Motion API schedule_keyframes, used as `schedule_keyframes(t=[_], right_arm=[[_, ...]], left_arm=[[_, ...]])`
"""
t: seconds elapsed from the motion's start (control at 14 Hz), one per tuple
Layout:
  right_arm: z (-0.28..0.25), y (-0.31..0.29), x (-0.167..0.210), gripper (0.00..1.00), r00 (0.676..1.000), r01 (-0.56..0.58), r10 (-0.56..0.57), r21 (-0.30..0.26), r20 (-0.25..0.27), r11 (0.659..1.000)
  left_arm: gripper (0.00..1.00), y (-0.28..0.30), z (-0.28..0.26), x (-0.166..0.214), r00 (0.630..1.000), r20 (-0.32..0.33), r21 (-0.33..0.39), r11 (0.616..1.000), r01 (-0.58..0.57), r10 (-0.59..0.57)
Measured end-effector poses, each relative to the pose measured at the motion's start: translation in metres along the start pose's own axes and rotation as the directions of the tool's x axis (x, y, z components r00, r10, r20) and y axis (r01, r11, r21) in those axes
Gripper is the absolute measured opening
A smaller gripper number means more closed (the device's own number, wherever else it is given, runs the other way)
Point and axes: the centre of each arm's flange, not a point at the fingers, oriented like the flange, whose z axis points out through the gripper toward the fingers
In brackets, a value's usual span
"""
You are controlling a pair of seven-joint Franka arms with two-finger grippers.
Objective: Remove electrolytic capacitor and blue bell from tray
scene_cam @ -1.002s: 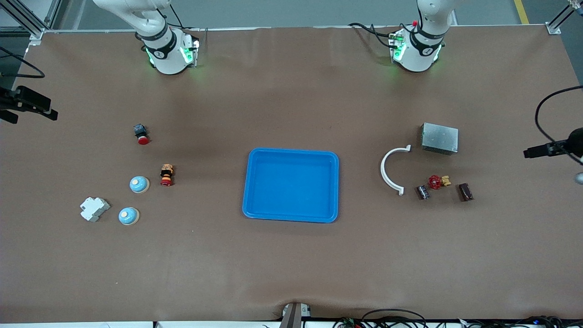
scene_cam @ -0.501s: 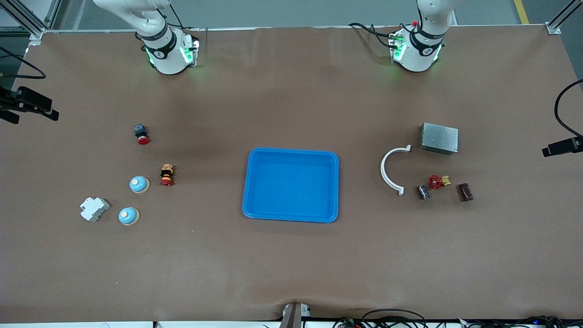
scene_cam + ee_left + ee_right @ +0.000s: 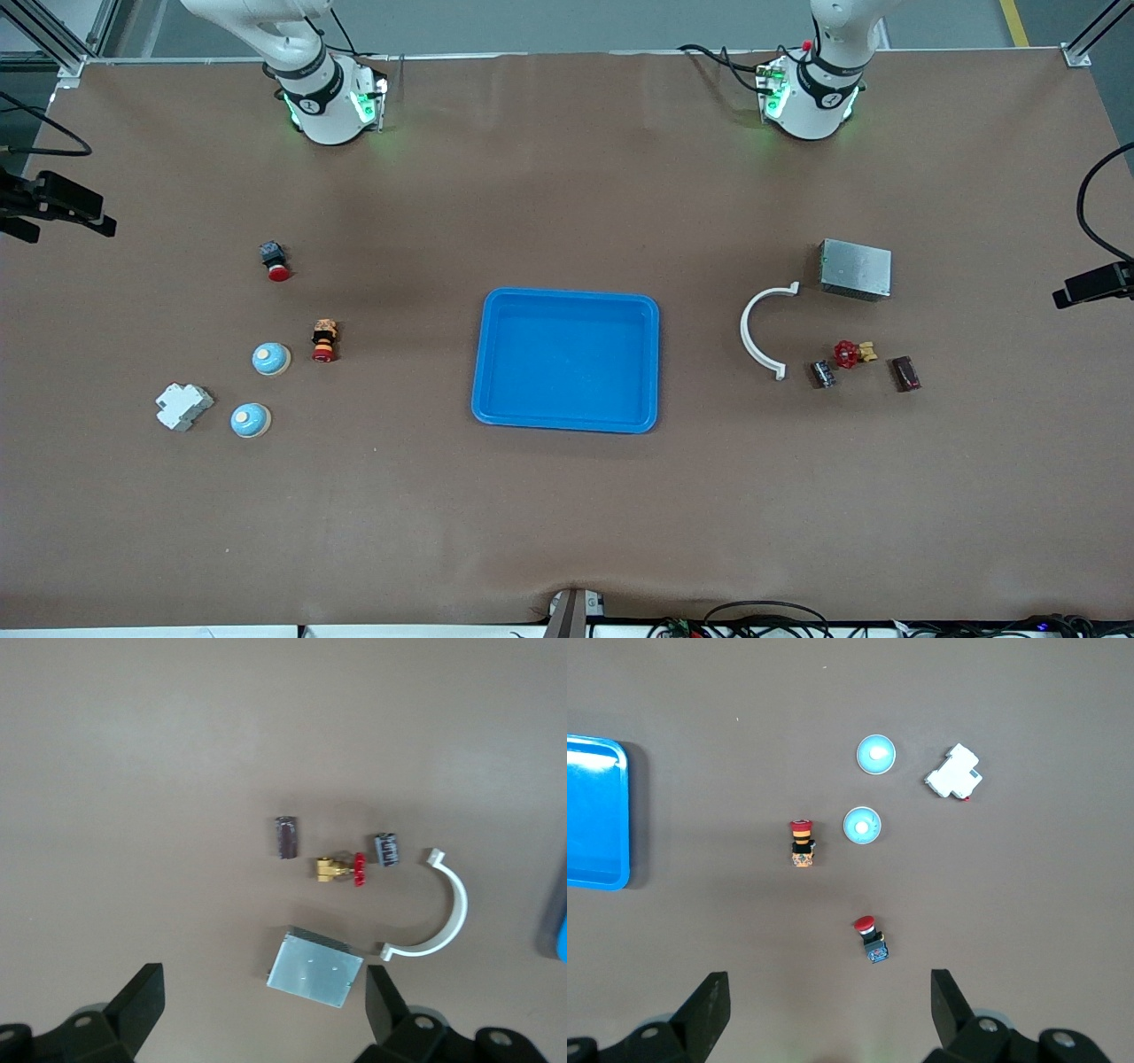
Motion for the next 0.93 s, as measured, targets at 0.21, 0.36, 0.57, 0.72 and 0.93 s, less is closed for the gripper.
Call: schedule_keyframes(t=[0.21, 0.36, 0.57, 0.72, 0.93], right_arm=[[0.001, 0.000, 0.000, 1.00, 1.000, 0.000, 0.000, 0.000, 0.003, 1.000], [0.003, 0.000, 0.000, 1.00, 1.000, 0.000, 0.000, 0.001, 0.005, 1.000], [0.007, 0.000, 0.001, 1.00, 1.000, 0.000, 0.000, 0.001, 0.009, 1.000], [0.008, 0.000, 0.001, 1.00, 1.000, -0.001, 0.001, 0.002, 0.011, 1.000], [0.008, 0.000, 0.001, 1.00, 1.000, -0.001, 0.001, 0.002, 0.011, 1.000]], left_arm=[[1.00, 0.021, -0.011, -0.008, 1.000, 0.005, 0.015, 1.000, -0.017, 0.016], [1.00, 0.035, -0.018, -0.014, 1.000, 0.006, 0.019, 1.000, -0.023, 0.023], [1.00, 0.052, -0.032, -0.023, 1.000, -0.010, -0.019, 1.000, -0.023, 0.023], [1.00, 0.058, -0.039, -0.027, 0.999, -0.019, -0.029, 0.999, -0.028, 0.028], [1.00, 0.059, -0.040, -0.028, 0.999, -0.021, -0.030, 0.999, -0.030, 0.029]])
